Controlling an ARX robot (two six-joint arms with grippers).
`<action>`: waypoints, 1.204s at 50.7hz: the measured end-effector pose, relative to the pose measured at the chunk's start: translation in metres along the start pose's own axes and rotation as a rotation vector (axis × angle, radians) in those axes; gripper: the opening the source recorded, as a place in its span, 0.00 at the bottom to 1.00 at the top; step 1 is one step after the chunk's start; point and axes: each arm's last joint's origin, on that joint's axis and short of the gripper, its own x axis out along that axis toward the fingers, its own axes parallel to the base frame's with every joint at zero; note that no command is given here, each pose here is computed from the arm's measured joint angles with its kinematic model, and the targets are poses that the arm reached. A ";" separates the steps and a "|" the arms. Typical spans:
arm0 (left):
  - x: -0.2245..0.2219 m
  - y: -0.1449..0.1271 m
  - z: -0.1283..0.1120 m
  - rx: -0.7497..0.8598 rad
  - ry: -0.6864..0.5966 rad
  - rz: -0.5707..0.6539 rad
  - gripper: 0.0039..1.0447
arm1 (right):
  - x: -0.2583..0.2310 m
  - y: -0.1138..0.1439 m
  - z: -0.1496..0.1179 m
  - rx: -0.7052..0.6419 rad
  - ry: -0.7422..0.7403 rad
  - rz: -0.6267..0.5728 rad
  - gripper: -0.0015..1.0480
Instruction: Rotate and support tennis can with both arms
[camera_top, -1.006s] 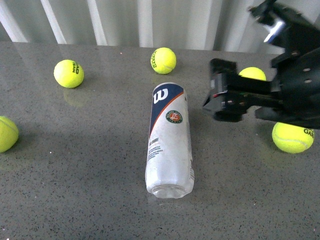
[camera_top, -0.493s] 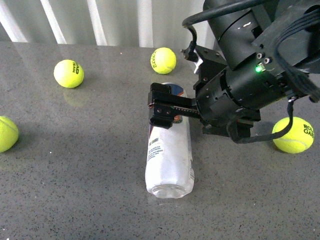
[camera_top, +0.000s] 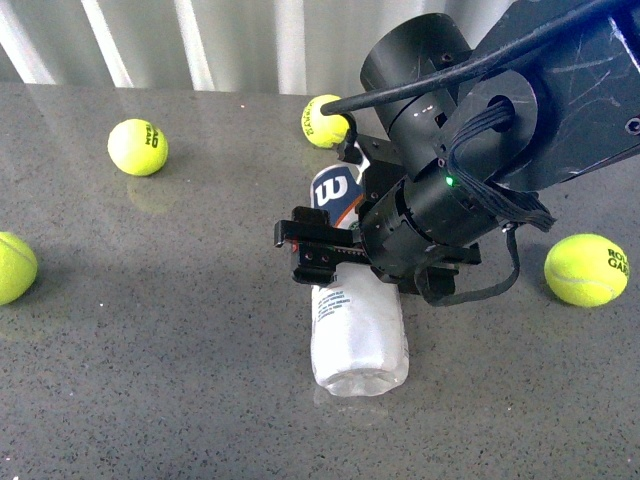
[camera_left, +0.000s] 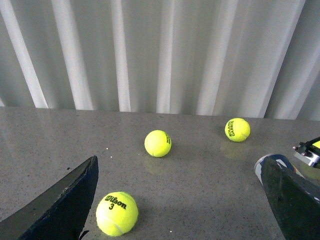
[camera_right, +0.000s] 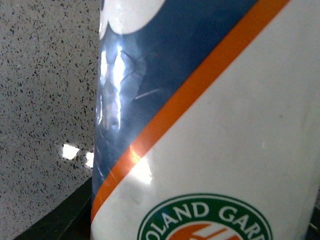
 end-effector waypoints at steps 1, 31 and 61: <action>0.000 0.000 0.000 0.000 0.000 0.000 0.94 | 0.000 0.000 0.000 -0.003 -0.002 0.003 0.67; 0.000 0.000 0.000 0.000 0.000 0.000 0.94 | -0.080 -0.036 0.012 -0.539 -0.050 0.045 0.21; 0.000 0.000 0.000 0.000 0.000 0.000 0.94 | -0.063 -0.048 -0.005 -1.663 0.195 0.181 0.20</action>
